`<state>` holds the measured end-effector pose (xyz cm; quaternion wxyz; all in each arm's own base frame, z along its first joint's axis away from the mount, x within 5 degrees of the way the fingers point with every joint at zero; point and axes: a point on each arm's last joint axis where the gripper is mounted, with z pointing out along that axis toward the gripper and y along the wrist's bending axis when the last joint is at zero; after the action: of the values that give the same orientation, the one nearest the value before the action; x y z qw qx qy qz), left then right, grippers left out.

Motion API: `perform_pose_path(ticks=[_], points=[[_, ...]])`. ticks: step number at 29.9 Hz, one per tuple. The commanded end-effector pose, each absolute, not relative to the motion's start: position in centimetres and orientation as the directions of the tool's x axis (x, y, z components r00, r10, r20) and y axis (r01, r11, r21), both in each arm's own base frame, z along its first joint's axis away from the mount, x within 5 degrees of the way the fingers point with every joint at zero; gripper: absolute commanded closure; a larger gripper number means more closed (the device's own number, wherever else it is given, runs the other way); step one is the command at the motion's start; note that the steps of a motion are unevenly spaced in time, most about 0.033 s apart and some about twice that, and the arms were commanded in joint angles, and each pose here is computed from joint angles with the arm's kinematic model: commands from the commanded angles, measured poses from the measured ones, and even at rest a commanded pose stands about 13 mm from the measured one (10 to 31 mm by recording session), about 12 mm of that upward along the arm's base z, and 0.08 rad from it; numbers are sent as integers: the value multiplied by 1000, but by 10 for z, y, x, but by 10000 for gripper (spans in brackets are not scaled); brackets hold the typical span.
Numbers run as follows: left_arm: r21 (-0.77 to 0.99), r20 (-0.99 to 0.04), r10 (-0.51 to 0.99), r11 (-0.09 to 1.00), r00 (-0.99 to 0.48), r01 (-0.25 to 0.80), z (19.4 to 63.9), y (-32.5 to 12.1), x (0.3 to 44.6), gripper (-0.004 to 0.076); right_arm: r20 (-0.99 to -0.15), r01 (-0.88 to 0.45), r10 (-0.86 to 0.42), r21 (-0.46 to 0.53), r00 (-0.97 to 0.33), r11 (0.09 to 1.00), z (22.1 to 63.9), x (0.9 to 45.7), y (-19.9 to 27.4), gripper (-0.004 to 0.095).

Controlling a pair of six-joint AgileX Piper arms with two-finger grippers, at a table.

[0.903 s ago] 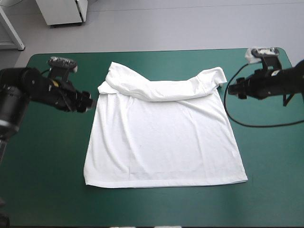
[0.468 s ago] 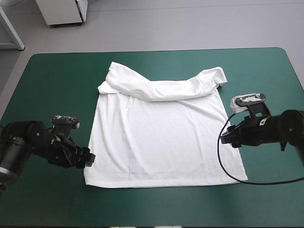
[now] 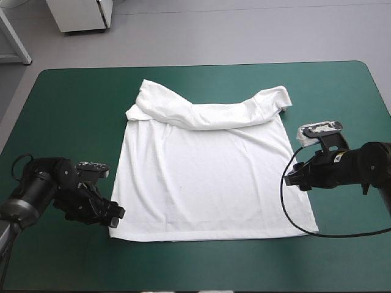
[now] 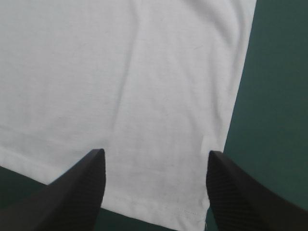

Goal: Fold the cloth

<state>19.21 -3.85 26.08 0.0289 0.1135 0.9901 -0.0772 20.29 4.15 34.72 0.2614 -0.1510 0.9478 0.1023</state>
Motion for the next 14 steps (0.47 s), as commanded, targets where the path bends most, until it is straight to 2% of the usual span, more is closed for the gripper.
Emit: perform_pose_path(ticks=[1,10,14], points=[[-178,-110,205,959,-972,222,262,-43,202,213,-576,-345,-231,95,-784,934,357,206,41,333],[-185,-48,206,960,-977,212,231,-46,224,223,-516,-328,-260,42,-816,944,343,217,37,333],[-239,-19,197,951,-980,195,222,-52,229,312,-507,-308,-247,39,-826,950,342,216,35,333]])
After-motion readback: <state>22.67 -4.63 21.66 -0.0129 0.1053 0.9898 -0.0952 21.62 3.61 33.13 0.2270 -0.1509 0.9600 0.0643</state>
